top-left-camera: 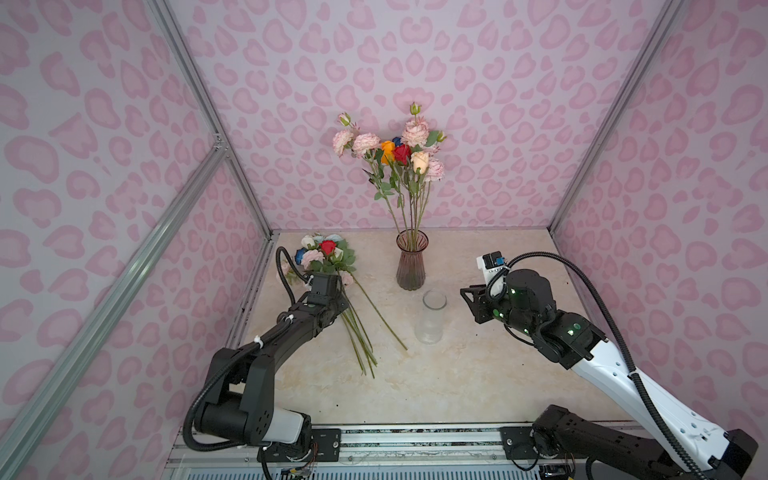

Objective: Arrange the flowers into the vase
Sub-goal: 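Lift the pink rose upright with the left gripper toward the right gripper, then grasp the pink rose stem with right gripper while left gripper releases it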

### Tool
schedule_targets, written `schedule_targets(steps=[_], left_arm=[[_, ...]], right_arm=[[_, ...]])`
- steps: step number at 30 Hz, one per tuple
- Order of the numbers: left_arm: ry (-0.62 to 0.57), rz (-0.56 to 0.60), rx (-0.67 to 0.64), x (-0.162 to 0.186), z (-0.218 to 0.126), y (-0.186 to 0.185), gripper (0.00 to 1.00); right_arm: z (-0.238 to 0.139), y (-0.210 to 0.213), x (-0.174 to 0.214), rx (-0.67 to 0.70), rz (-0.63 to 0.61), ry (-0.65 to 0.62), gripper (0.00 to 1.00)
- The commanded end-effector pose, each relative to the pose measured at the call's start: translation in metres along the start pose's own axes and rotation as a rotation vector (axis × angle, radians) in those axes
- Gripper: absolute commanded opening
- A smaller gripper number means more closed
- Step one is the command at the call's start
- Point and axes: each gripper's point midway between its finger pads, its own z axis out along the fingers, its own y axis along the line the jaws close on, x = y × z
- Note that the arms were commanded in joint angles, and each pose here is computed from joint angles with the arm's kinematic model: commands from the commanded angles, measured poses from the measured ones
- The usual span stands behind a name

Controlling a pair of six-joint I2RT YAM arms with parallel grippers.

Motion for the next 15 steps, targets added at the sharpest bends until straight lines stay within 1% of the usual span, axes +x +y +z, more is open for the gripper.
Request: schedule_targets(steps=[1,4,7,9,12,15], left_arm=[[-0.091,0.002,0.063,-0.019,-0.039,-0.007,0.03],[-0.184,0.017,0.155,-0.038,-0.084,-0.017,0.03],[-0.254,0.051,0.292,-0.05,-0.126,-0.035,0.03],[-0.3,0.101,0.416,-0.054,-0.152,-0.051,0.03],[-0.388,0.23,0.661,-0.051,-0.2,-0.085,0.03],[-0.489,0.358,0.896,-0.042,-0.256,-0.112,0.03]], right_arm=[[-0.004,0.009,-0.01,-0.046,0.019,-0.032,0.3],[-0.009,0.011,-0.013,-0.059,0.032,-0.049,0.3],[-0.011,0.016,-0.017,-0.085,0.046,-0.066,0.29],[-0.013,0.022,-0.02,-0.118,0.048,-0.078,0.29],[-0.017,0.036,-0.026,-0.201,0.037,-0.111,0.3],[-0.024,0.062,-0.034,-0.32,0.005,-0.135,0.34]])
